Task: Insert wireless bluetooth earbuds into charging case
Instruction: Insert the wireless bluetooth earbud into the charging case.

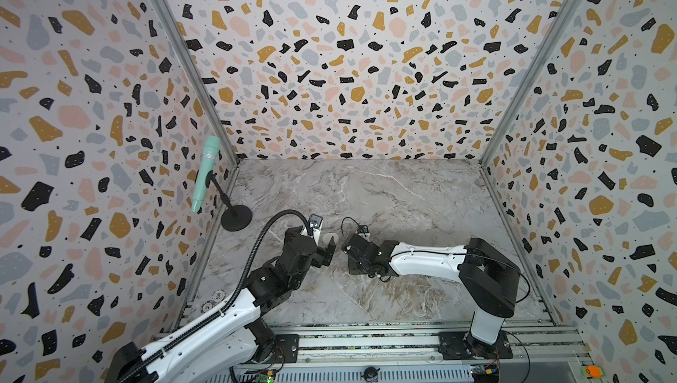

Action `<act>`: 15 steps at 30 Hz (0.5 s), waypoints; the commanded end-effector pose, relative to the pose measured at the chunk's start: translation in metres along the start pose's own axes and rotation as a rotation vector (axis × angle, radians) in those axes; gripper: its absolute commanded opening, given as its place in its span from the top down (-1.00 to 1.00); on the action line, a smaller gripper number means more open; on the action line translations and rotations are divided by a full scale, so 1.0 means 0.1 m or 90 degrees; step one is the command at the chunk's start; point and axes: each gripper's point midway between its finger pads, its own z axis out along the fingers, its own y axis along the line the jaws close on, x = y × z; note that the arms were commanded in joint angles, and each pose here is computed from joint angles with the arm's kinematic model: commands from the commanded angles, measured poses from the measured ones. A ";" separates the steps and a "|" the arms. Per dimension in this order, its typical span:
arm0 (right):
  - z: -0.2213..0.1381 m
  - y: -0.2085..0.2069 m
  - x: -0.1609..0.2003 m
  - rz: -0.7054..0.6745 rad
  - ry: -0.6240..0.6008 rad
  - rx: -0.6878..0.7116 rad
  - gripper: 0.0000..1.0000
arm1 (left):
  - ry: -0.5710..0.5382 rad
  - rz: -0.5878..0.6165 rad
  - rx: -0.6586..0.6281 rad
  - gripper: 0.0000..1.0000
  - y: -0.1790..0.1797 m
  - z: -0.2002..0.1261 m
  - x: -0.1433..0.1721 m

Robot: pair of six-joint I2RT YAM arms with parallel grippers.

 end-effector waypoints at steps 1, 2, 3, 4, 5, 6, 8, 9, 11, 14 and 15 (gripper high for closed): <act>-0.02 0.03 -0.03 -0.001 -0.001 0.006 0.65 | -0.024 -0.017 0.000 -1.00 0.01 -0.03 -0.17; -0.02 0.02 -0.03 -0.001 -0.001 0.006 0.65 | -0.024 -0.017 0.001 -1.00 0.01 -0.03 -0.17; -0.02 0.03 -0.02 -0.001 -0.001 0.006 0.65 | -0.023 -0.017 0.000 -1.00 0.01 -0.03 -0.17; -0.02 0.02 -0.03 0.000 -0.001 0.007 0.65 | -0.024 -0.017 0.000 -1.00 0.01 -0.03 -0.17; -0.02 0.02 -0.03 -0.001 -0.001 0.007 0.65 | -0.023 -0.017 0.000 -0.99 0.00 -0.02 -0.17; -0.02 0.02 -0.03 0.000 -0.001 0.006 0.65 | -0.022 -0.016 0.001 -1.00 0.00 -0.02 -0.17; -0.01 0.02 -0.02 0.000 0.002 0.006 0.64 | -0.022 -0.015 0.001 -1.00 0.00 -0.02 -0.17; -0.01 0.02 -0.02 0.001 0.002 0.007 0.64 | -0.021 -0.015 0.001 -0.99 0.00 -0.02 -0.17; -0.02 0.02 -0.02 0.002 0.002 0.006 0.63 | -0.021 -0.016 0.000 -1.00 0.00 -0.02 -0.17; -0.02 0.02 -0.03 0.003 0.000 0.005 0.62 | -0.023 -0.016 0.001 -1.00 0.00 -0.02 -0.17; -0.03 0.02 -0.03 0.003 0.000 0.006 0.61 | -0.022 -0.016 -0.001 -1.00 0.01 -0.02 -0.16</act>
